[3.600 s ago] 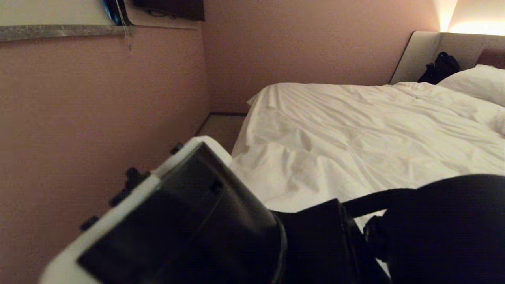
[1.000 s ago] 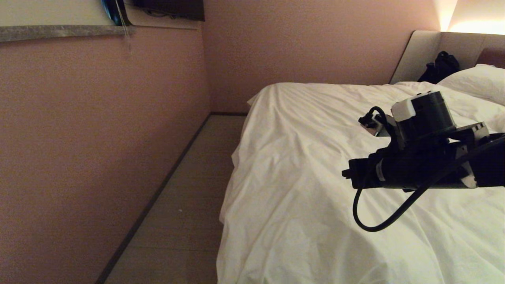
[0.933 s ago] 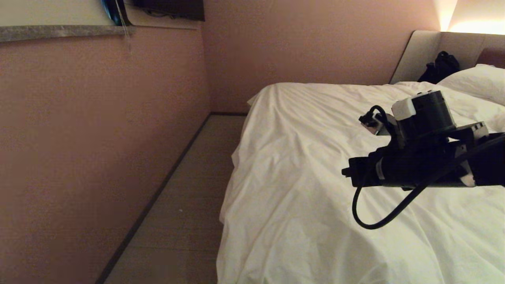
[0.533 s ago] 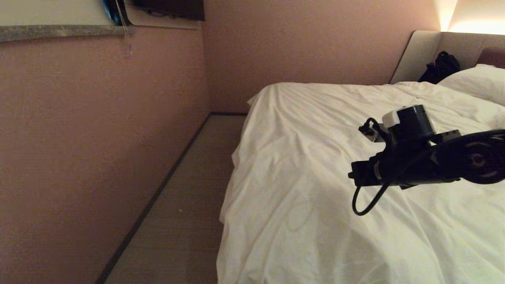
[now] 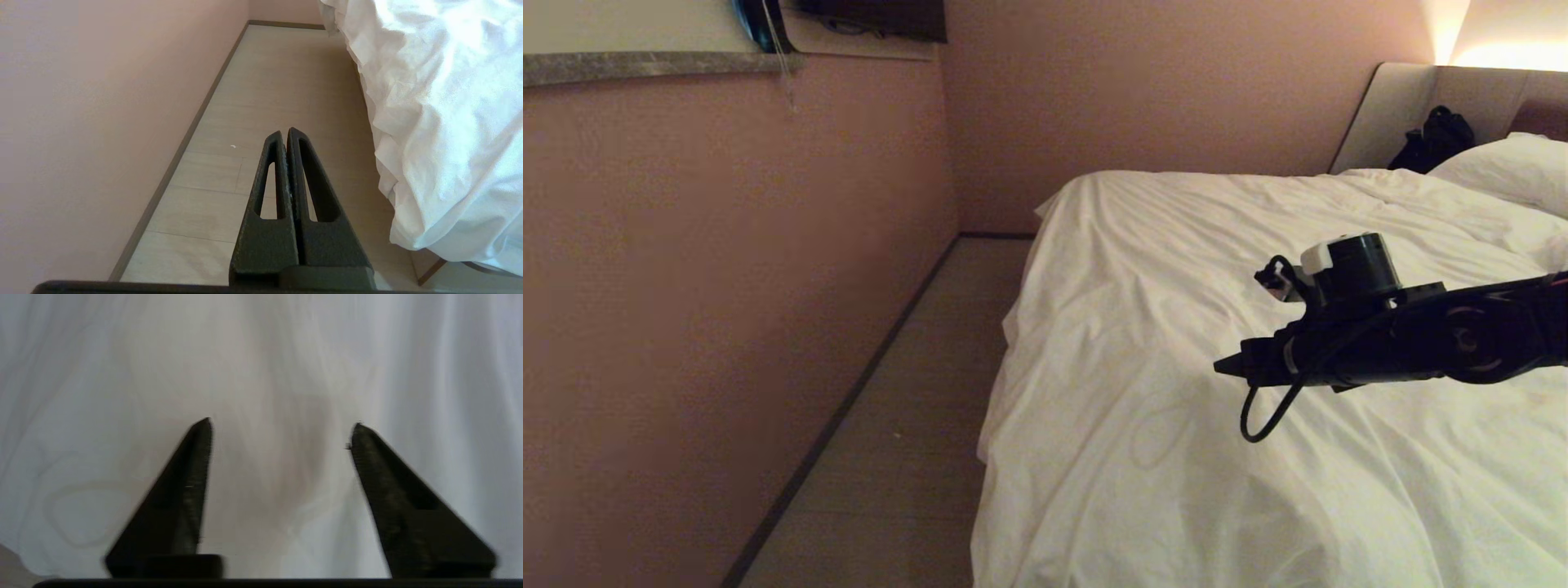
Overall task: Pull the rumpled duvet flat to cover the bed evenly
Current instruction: Flatten the corners of the folded blanket
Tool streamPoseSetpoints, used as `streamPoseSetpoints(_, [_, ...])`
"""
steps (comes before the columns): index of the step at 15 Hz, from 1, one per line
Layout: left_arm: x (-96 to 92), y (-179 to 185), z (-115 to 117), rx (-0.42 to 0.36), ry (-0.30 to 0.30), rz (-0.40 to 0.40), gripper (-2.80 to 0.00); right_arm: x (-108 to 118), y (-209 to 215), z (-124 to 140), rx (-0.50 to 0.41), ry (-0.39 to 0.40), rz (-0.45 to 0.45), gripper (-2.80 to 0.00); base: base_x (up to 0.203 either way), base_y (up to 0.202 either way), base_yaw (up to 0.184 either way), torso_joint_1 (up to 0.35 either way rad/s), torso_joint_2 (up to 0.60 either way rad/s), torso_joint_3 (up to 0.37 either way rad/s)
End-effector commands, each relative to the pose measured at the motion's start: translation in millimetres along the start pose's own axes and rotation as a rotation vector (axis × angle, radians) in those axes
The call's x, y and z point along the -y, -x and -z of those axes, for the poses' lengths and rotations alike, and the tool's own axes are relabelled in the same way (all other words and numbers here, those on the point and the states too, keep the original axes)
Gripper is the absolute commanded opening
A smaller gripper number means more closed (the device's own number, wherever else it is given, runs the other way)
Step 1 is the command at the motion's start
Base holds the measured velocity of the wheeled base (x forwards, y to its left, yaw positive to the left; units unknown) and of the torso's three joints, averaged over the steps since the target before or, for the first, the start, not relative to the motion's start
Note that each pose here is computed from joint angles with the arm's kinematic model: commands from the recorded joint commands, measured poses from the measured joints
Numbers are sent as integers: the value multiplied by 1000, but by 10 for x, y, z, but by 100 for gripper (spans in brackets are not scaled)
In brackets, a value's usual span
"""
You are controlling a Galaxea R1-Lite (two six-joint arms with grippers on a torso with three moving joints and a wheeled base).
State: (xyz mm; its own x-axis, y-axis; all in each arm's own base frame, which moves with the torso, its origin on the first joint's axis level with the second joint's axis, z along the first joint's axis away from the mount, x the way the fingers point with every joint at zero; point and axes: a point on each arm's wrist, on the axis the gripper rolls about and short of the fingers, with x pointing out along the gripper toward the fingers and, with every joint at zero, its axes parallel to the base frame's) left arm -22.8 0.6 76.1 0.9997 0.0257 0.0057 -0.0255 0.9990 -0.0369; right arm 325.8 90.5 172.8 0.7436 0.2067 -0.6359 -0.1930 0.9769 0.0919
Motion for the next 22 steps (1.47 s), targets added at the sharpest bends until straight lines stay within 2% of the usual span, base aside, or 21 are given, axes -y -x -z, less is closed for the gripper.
streamPoseSetpoints(1, [0, 0, 0, 0, 0, 0, -280, -3, -32, 31, -19, 0, -19, 0, 0, 0, 0, 0, 0, 0])
streamPoseSetpoints(4, [0, 0, 0, 0, 0, 0, -280, 0, -127, 83, -51, 20, -28, 0, 0, 0, 0, 0, 0, 0])
streamPoseSetpoints(11, [0, 0, 0, 0, 0, 0, -280, 16, -780, 414, -222, 41, -6, 0, 0, 0, 0, 0, 0, 0])
streamPoseSetpoints(22, [0, 0, 0, 0, 0, 0, -280, 29, -1001, 591, -297, 74, -3, 0, 0, 0, 0, 0, 0, 0])
